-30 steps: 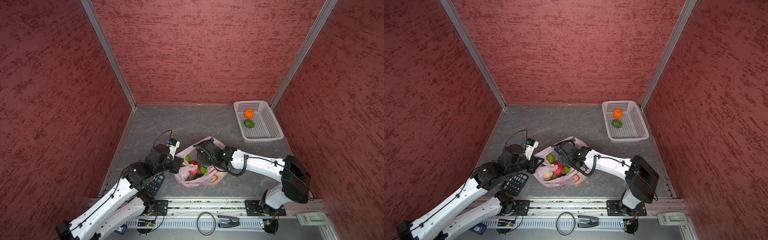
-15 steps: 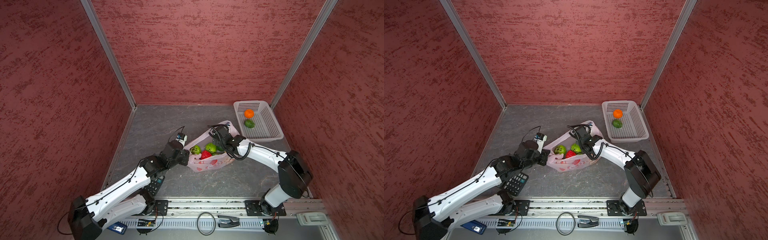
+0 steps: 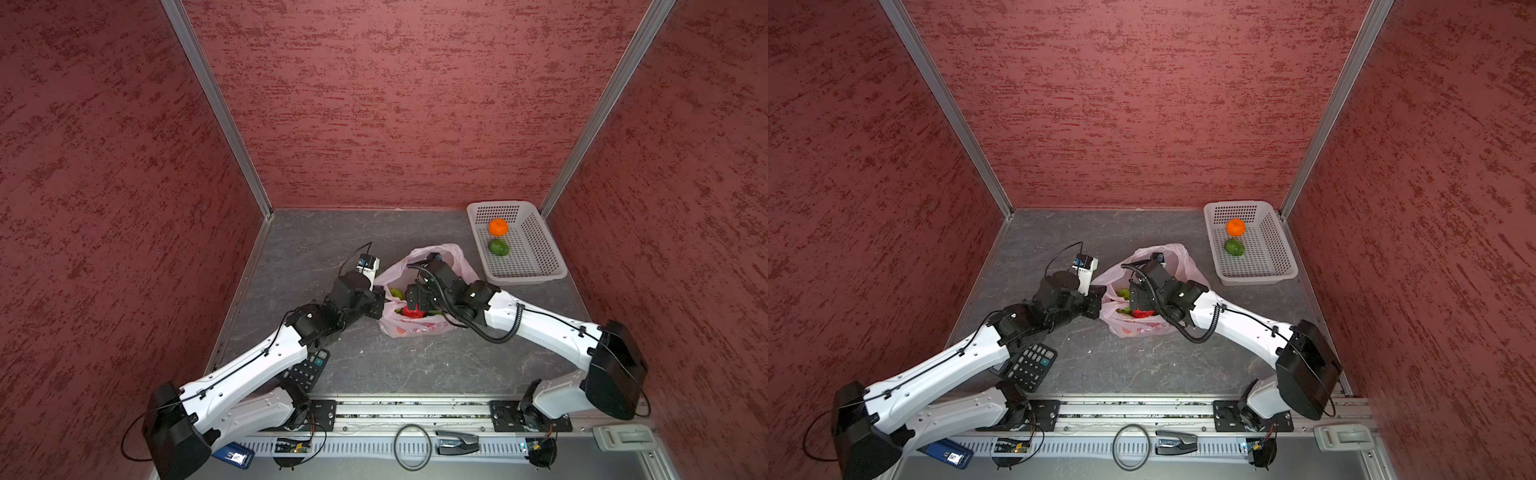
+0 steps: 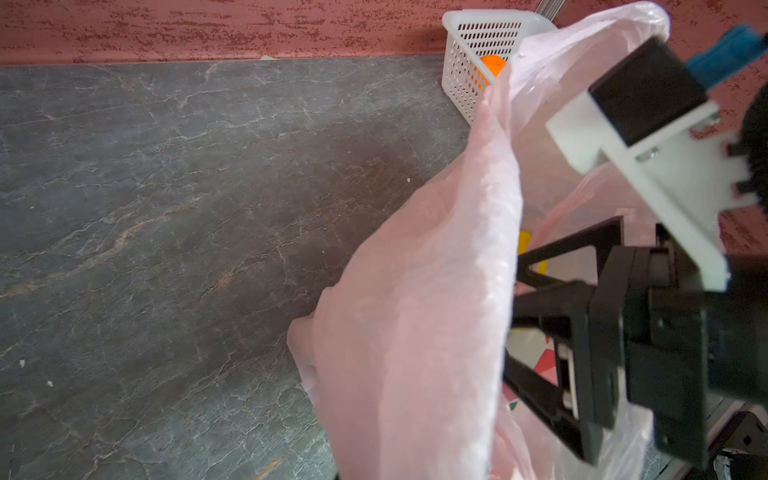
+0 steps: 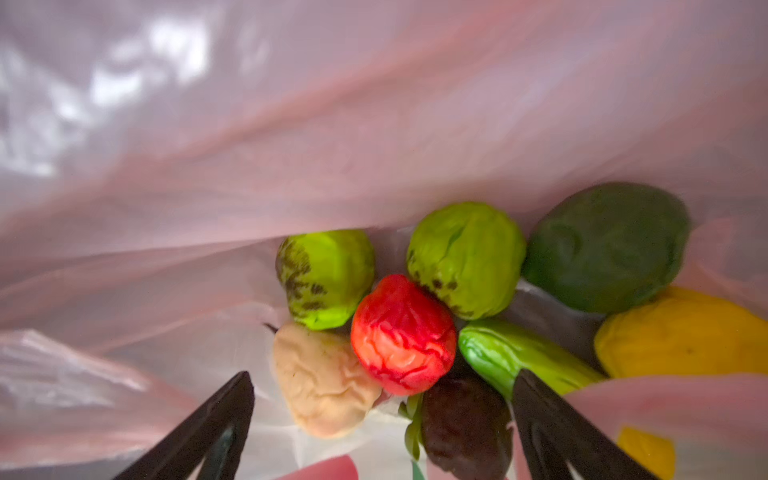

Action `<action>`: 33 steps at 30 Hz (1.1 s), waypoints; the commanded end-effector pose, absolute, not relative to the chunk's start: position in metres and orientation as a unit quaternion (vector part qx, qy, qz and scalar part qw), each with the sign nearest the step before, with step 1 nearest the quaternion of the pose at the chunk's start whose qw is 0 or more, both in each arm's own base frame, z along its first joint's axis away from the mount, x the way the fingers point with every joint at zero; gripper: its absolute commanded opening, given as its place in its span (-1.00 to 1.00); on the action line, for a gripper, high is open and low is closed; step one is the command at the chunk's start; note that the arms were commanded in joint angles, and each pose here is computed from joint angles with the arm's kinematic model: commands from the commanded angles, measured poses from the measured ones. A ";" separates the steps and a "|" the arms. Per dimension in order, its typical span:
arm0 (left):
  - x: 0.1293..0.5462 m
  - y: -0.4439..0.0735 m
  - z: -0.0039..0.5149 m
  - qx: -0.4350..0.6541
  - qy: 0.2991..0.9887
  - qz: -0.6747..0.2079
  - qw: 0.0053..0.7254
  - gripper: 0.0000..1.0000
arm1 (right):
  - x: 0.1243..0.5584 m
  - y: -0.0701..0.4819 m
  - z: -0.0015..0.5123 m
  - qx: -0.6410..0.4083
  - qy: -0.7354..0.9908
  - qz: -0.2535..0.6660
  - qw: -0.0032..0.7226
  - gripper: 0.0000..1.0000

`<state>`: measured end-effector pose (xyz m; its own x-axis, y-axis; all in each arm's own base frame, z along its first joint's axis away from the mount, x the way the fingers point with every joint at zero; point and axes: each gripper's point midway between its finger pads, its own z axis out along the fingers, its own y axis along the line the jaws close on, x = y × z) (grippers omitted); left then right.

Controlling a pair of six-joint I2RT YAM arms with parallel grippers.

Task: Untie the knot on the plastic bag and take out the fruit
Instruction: 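Lower the right gripper onto the red apple while the left gripper holds the bag rim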

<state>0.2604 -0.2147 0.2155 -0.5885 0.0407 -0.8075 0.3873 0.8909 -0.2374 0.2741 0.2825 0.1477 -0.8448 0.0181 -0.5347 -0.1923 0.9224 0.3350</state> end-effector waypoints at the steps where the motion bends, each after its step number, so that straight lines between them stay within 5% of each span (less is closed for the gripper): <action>1: 0.258 -0.211 0.222 0.124 0.864 -0.195 0.446 -1.00 | 0.236 0.286 0.121 -0.061 0.957 0.191 0.208 0.96; 15: 0.222 -0.191 0.189 0.114 0.896 -0.162 0.397 -1.00 | 0.143 0.320 0.059 -0.083 0.968 0.200 0.130 0.96; 33: 0.199 -0.178 0.176 0.122 0.898 -0.099 0.410 -1.00 | 0.184 0.271 0.129 0.071 0.952 0.165 0.249 0.97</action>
